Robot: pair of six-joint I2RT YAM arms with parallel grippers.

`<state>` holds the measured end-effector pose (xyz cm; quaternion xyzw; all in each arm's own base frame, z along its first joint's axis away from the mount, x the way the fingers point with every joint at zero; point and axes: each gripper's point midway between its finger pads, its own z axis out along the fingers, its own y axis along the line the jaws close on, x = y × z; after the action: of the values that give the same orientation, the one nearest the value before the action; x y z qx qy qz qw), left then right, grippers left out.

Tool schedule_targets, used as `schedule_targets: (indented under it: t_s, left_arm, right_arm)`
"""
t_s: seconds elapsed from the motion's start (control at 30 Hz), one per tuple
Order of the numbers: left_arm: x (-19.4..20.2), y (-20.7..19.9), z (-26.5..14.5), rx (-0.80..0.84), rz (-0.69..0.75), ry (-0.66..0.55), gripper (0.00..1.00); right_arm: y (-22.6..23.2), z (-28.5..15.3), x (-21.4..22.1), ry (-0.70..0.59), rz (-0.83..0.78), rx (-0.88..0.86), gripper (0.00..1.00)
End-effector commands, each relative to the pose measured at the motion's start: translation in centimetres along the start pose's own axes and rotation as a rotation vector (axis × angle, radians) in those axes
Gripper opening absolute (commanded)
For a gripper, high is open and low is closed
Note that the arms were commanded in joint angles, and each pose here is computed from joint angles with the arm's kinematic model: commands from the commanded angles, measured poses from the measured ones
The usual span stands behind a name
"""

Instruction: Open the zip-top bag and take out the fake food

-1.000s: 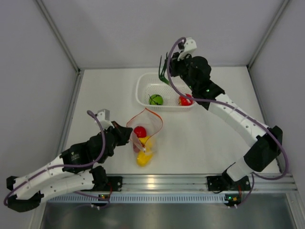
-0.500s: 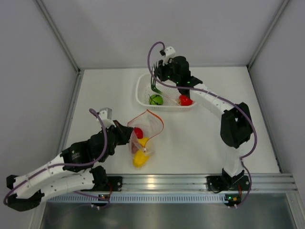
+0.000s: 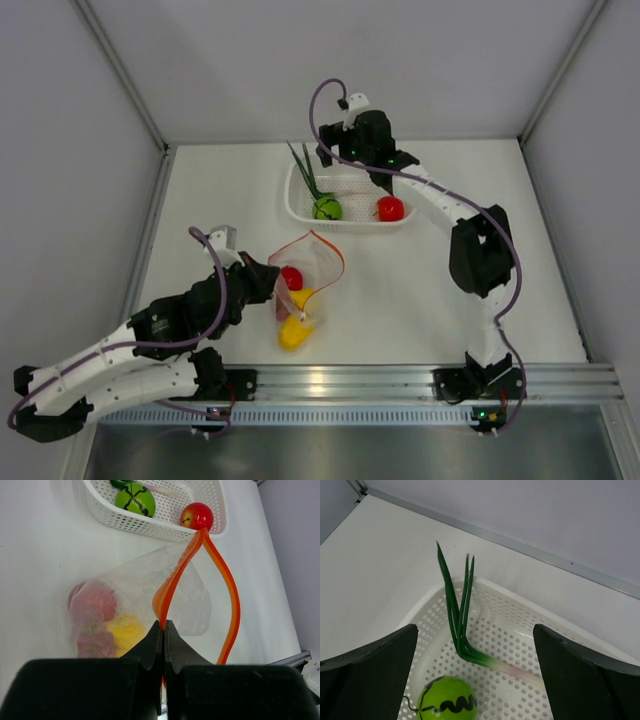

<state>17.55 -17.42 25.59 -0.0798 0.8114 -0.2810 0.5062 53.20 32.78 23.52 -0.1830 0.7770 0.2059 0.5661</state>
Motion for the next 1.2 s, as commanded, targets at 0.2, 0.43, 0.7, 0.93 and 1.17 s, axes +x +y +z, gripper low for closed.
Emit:
schedule_targets:
  t_s: [0.2,0.43,0.7,0.93,1.17]
  left_arm:
    - [-1.6,-2.0,0.3,0.014,-0.006,-0.025,0.0]
    - [-1.6,-2.8,1.2,-0.014,-0.001,-0.02,0.0]
    - [-2.5,-2.5,1.1,-0.034,-0.074,-0.062,0.0]
    - [-2.1,-2.1,0.8,-0.024,-0.127,-0.06,0.0]
    - [-1.4,-2.0,0.8,-0.019,-0.145,-0.041,0.0]
  right_arm:
    - [0.8,-9.8,-7.3,-0.108,0.038,-0.006,0.99]
    - [5.6,-16.8,-4.2,0.064,0.24,-0.208,0.71]
    - [12.5,-24.9,-2.0,0.136,0.252,-0.352,0.48]
    - [20.5,-27.6,1.0,0.157,0.246,-0.424,0.39]
    - [23.0,-24.6,4.9,0.195,0.274,-0.276,0.33]
